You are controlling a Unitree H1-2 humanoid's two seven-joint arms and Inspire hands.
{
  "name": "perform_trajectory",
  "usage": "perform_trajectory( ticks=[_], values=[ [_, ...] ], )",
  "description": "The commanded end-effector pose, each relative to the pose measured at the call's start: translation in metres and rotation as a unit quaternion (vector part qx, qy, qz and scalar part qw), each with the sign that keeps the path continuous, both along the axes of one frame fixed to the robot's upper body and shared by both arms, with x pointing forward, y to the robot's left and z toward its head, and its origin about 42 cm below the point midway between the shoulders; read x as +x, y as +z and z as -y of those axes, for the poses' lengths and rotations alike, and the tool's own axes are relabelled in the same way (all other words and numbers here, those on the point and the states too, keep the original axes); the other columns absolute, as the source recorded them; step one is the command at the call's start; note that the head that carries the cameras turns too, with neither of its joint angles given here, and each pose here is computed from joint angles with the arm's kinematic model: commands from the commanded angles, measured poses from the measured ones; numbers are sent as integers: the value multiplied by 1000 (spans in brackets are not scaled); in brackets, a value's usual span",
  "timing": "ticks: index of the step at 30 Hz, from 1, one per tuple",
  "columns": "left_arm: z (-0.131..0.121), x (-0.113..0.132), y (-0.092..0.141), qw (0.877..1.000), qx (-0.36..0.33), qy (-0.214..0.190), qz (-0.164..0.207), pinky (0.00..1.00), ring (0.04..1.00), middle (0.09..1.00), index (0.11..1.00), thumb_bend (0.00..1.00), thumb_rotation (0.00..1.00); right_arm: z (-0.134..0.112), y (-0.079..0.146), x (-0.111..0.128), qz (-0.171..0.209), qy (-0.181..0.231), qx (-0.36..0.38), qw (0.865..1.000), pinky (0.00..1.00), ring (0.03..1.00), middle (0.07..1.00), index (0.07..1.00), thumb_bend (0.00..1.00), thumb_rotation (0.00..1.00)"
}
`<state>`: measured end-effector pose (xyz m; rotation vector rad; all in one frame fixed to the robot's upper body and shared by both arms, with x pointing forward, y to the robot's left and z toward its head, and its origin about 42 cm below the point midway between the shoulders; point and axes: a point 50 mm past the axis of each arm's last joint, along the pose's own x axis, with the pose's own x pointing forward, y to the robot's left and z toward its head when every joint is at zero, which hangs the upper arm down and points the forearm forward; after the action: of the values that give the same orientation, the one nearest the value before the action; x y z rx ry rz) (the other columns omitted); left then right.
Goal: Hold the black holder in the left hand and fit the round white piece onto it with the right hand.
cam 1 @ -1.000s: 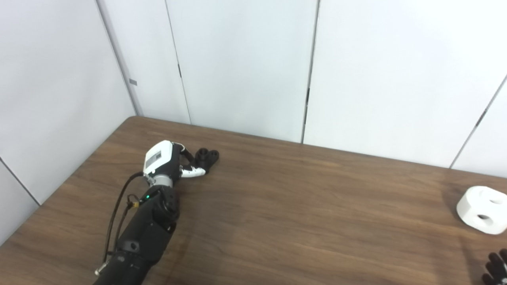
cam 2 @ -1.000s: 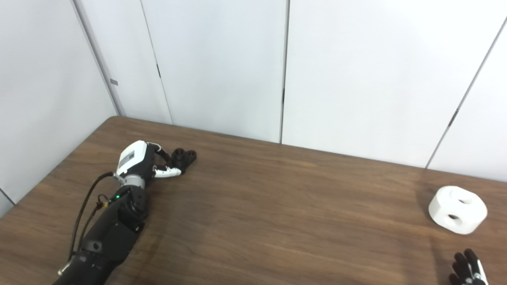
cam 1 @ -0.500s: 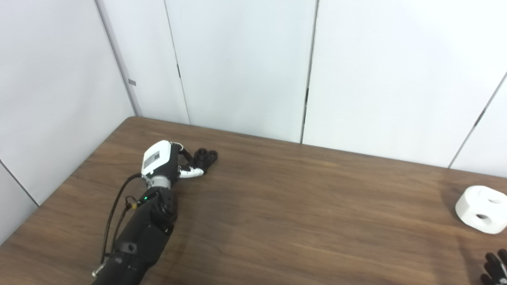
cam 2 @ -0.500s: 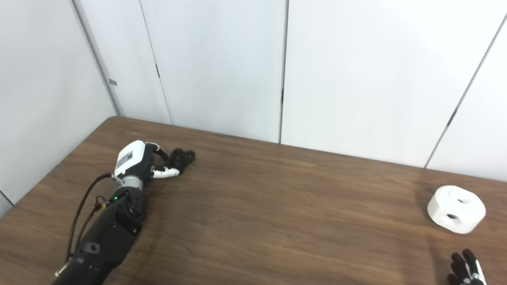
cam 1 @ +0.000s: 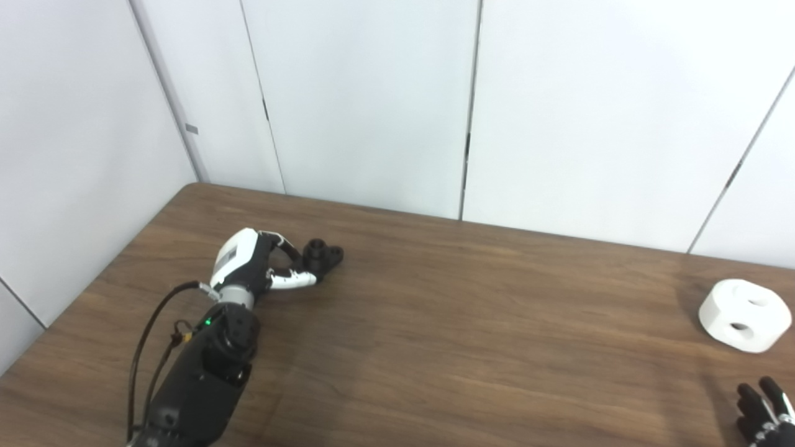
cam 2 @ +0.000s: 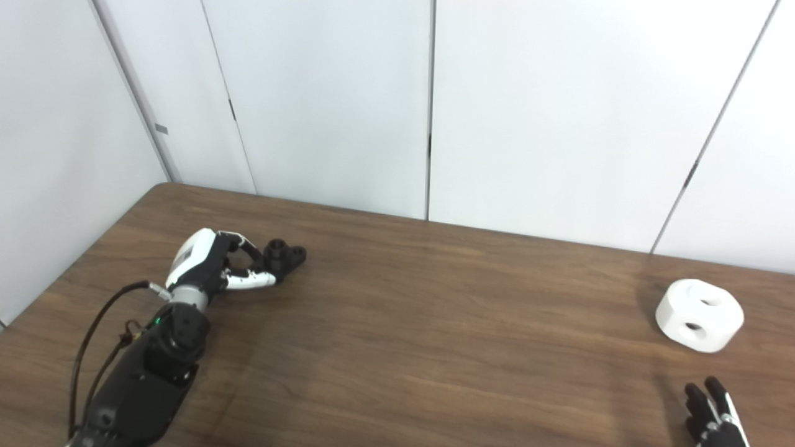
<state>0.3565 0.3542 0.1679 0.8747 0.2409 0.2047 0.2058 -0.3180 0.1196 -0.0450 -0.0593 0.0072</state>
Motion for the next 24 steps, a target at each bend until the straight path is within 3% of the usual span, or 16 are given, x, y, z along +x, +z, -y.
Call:
perform_trajectory(
  ticks=[1,14,24],
  values=[
    [17,-11,-11,998,-37,-46,-35,809,866,805,486,517,57,-5,5,-3,-1,9,-6,1000,1000,995,954,990,518,872],
    [56,-46,-26,987,-42,-147,-55,868,899,814,487,517,53,-12,10,-3,3,11,-8,1000,1000,986,951,994,521,872],
    [79,-66,-35,968,-33,-242,-56,840,904,835,487,517,50,-21,16,-1,3,15,-16,1000,1000,988,954,993,554,894]
  ],
)
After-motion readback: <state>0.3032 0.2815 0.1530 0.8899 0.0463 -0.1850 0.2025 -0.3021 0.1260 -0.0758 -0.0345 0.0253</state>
